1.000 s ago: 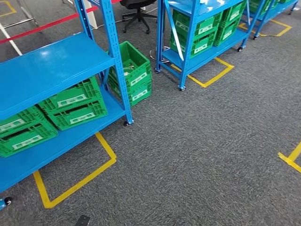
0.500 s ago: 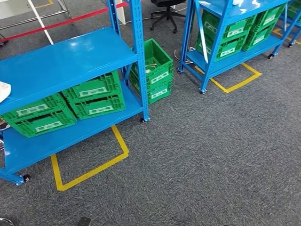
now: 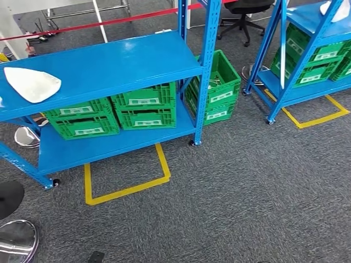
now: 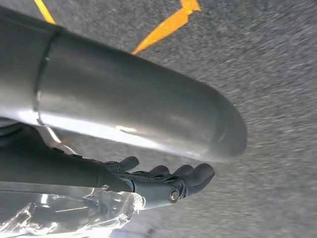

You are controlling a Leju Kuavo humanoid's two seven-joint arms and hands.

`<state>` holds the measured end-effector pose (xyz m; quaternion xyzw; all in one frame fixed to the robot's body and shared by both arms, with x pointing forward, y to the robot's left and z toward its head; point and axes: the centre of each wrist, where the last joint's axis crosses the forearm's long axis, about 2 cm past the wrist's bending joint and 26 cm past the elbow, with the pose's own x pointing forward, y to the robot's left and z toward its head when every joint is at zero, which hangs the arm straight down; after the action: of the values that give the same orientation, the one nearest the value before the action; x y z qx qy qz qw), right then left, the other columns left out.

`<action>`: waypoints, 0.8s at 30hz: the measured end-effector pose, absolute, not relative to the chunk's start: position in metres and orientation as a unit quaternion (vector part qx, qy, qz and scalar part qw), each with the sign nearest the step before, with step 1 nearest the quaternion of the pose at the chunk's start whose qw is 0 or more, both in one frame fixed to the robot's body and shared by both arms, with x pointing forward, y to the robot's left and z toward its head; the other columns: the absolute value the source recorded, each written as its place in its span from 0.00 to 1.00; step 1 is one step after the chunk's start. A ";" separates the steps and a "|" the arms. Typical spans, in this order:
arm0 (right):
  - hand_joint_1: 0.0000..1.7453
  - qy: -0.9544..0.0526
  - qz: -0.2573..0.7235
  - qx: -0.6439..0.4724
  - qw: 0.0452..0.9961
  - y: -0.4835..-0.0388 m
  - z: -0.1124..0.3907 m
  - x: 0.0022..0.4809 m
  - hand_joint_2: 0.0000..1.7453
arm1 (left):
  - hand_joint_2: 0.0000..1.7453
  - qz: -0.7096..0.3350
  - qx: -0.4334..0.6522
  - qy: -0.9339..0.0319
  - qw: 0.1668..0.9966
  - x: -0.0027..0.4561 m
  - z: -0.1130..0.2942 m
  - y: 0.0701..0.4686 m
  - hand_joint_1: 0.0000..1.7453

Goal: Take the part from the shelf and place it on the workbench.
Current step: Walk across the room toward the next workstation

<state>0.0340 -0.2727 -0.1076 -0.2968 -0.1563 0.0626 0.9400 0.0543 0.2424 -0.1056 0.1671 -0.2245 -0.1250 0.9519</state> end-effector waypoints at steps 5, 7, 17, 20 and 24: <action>0.00 -0.158 0.063 -0.296 0.940 -0.272 -0.108 0.035 0.00 | 0.00 -0.125 0.168 -0.221 0.953 0.050 -0.106 0.244 0.00; 0.00 -0.158 0.063 -0.296 0.940 -0.272 -0.108 0.034 0.00 | 0.00 -0.124 0.168 -0.222 0.952 0.052 -0.106 0.244 0.00; 0.00 -0.161 0.063 -0.296 0.940 -0.272 -0.108 0.035 0.00 | 0.00 -0.123 0.168 -0.225 0.952 0.055 -0.106 0.243 0.00; 0.00 -0.164 0.063 -0.296 0.939 -0.272 -0.107 0.037 0.00 | 0.00 -0.123 0.168 -0.222 0.953 0.052 -0.106 0.243 0.00; 0.00 -0.166 0.061 -0.294 0.939 -0.272 -0.108 0.035 0.00 | 0.00 -0.122 0.168 -0.224 0.952 0.054 -0.106 0.243 0.00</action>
<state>0.0350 -0.2716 -0.1076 -0.2936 -0.1664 0.0610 0.9393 0.0536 0.2426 -0.1057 0.1679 -0.2244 -0.1223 0.9521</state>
